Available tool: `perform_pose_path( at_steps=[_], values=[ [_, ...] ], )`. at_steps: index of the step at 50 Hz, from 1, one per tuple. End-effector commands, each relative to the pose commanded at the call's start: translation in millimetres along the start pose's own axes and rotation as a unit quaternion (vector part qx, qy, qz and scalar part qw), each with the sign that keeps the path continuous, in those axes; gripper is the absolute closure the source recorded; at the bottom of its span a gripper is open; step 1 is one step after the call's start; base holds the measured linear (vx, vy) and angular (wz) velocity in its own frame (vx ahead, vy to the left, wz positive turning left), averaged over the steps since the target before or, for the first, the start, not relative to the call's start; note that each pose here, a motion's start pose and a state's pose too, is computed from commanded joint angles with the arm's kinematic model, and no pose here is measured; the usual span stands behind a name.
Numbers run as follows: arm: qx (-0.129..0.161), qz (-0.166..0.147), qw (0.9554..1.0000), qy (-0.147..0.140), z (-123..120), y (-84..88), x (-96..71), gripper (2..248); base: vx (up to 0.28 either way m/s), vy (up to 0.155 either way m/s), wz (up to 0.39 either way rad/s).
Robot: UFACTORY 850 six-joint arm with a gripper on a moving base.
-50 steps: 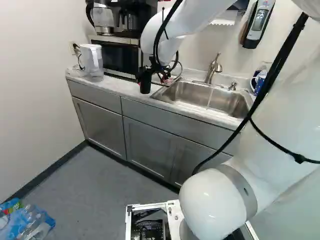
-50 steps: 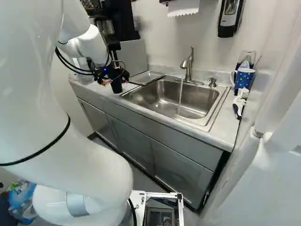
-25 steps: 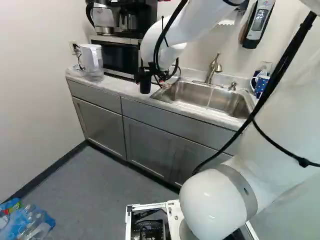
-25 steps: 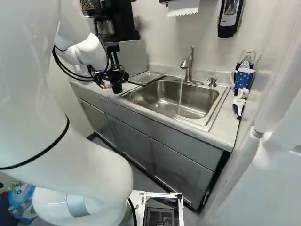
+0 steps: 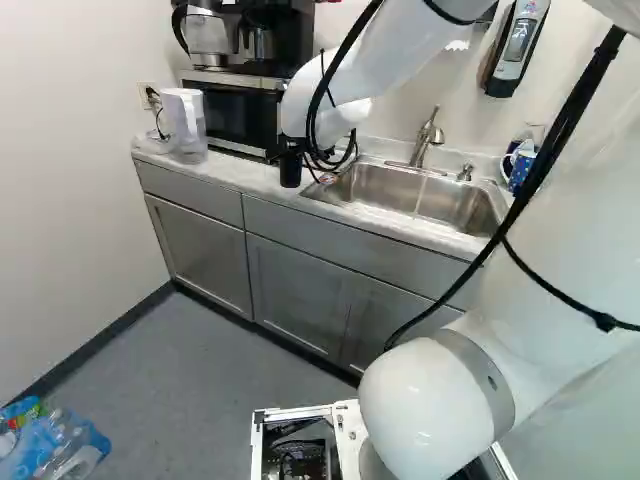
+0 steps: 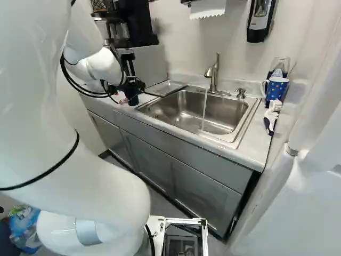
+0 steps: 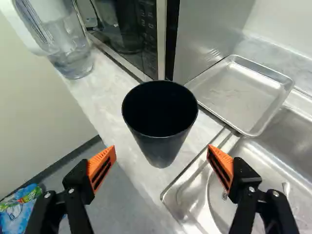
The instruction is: Rinse the cup and place it in the tray
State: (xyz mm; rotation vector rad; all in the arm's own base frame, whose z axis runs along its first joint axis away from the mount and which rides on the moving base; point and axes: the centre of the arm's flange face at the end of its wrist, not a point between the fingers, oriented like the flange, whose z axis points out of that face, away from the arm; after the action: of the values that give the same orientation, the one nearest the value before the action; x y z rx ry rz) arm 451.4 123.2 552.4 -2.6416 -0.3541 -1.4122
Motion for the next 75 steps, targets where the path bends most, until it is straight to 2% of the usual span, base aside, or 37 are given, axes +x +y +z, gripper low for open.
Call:
perform_pose_path(
  at_steps=[27, 54, 64, 75],
  values=[
    [0.002, -0.001, 0.9976, 0.069, 13.7, -1.9, -8.5, 3, 0.000, 0.000, 0.000],
    [0.005, -0.002, 0.9904, 0.138, 16.2, -5.3, -22.5, 3, 0.000, 0.000, 0.000],
    [0.006, -0.003, 0.9885, 0.151, 16.8, -6.6, -30.2, 3, 0.000, 0.000, 0.000],
    [0.007, -0.003, 0.9900, 0.141, 20.8, -7.4, -41.3, 3, 0.000, 0.000, 0.000]
  ],
)
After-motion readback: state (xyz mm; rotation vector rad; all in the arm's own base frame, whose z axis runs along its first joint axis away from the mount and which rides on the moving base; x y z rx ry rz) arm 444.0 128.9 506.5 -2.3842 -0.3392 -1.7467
